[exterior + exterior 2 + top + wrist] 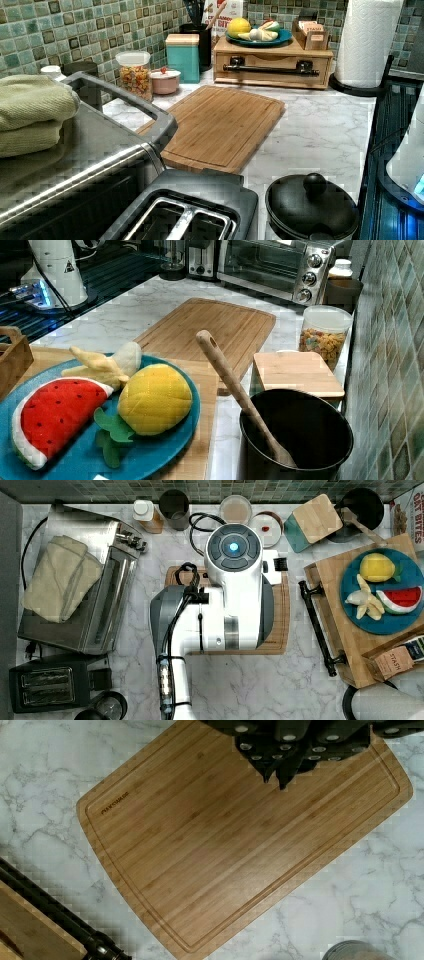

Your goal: Pick up the towel.

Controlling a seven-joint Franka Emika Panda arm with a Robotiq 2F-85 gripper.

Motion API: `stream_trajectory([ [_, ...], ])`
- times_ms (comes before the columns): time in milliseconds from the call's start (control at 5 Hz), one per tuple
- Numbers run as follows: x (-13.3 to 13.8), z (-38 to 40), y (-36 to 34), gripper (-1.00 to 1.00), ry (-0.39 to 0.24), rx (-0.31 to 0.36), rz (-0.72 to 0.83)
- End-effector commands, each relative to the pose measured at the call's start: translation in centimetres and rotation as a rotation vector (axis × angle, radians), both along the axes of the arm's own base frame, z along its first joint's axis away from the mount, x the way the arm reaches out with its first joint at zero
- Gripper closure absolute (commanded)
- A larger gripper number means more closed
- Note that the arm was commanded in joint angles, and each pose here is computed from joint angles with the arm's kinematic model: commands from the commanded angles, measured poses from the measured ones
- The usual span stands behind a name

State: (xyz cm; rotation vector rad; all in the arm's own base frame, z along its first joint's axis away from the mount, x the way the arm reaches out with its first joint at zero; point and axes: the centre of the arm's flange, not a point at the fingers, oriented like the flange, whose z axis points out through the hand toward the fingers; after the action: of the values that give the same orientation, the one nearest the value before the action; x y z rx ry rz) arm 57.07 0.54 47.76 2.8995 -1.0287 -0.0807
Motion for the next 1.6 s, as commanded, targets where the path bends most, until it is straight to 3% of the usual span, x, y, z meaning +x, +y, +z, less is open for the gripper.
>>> stream_trajectory([
  [200,-0.2,-0.6,0.0,1.0,0.012,-0.008,0.005],
  [400,-0.2,-0.6,0.0,1.0,0.012,-0.008,0.005],
  [600,0.2,-1.7,0.1,1.0,0.031,0.035,-0.015],
  [800,-0.5,-0.7,1.9,1.0,-0.026,0.118,-0.077],
  [1200,-2.3,3.8,6.8,1.0,-0.219,0.247,-0.069],
  [1600,-3.9,6.2,11.6,1.0,-0.346,0.347,0.098],
])
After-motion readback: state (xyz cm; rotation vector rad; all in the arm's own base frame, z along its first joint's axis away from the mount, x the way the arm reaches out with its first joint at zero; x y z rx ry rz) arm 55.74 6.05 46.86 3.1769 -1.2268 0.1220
